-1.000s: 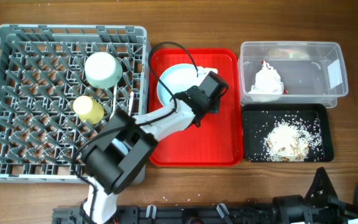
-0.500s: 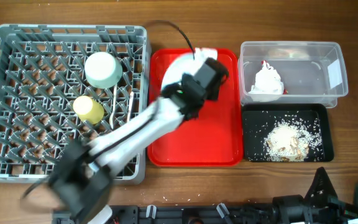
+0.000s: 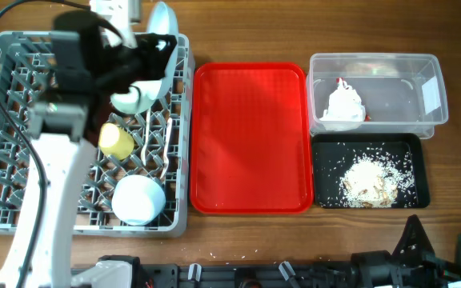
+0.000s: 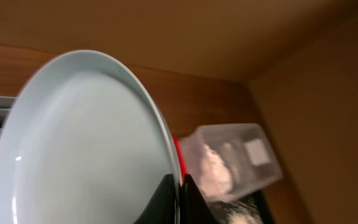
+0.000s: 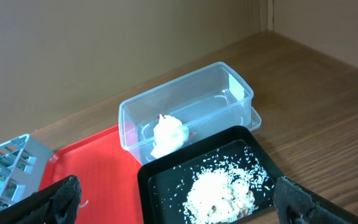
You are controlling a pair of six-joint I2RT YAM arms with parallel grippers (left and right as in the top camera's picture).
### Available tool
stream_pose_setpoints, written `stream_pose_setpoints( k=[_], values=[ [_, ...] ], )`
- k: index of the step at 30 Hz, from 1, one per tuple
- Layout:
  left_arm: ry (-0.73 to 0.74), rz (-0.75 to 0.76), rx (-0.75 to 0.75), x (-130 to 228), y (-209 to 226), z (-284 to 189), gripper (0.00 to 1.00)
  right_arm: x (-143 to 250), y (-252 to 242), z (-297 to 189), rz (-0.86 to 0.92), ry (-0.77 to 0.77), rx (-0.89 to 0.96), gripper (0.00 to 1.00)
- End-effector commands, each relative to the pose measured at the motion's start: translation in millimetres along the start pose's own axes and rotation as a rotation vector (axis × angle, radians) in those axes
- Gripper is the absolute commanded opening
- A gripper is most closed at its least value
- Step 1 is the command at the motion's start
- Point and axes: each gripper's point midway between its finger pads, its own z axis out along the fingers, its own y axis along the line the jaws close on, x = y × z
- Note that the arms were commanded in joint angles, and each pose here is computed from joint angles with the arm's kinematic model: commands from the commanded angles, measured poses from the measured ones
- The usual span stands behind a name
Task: Sort waste into correct bins and load items into the dishwasher rack
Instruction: 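Lift the plate and stand it upright in the rack's back slot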
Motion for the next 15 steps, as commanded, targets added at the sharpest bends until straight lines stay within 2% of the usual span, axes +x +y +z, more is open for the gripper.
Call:
stream_pose_setpoints(
  k=[1,6,12,15],
  values=[
    [0.129,-0.101,0.377,4,7,-14,0.04,-3,-3,-2,0.012,-0.021,0.012,1.0],
    [0.177,-0.234,0.358,12,58,9,0.04,-3,-3,-2,0.012,-0.021,0.012,1.0],
    [0.238,-0.409,0.346,24,88,40,0.04,-3,-3,-2,0.012,-0.021,0.012,1.0],
    [0.241,-0.427,0.33,27,97,47,0.04,-3,-3,-2,0.012,-0.021,0.012,1.0]
  ],
)
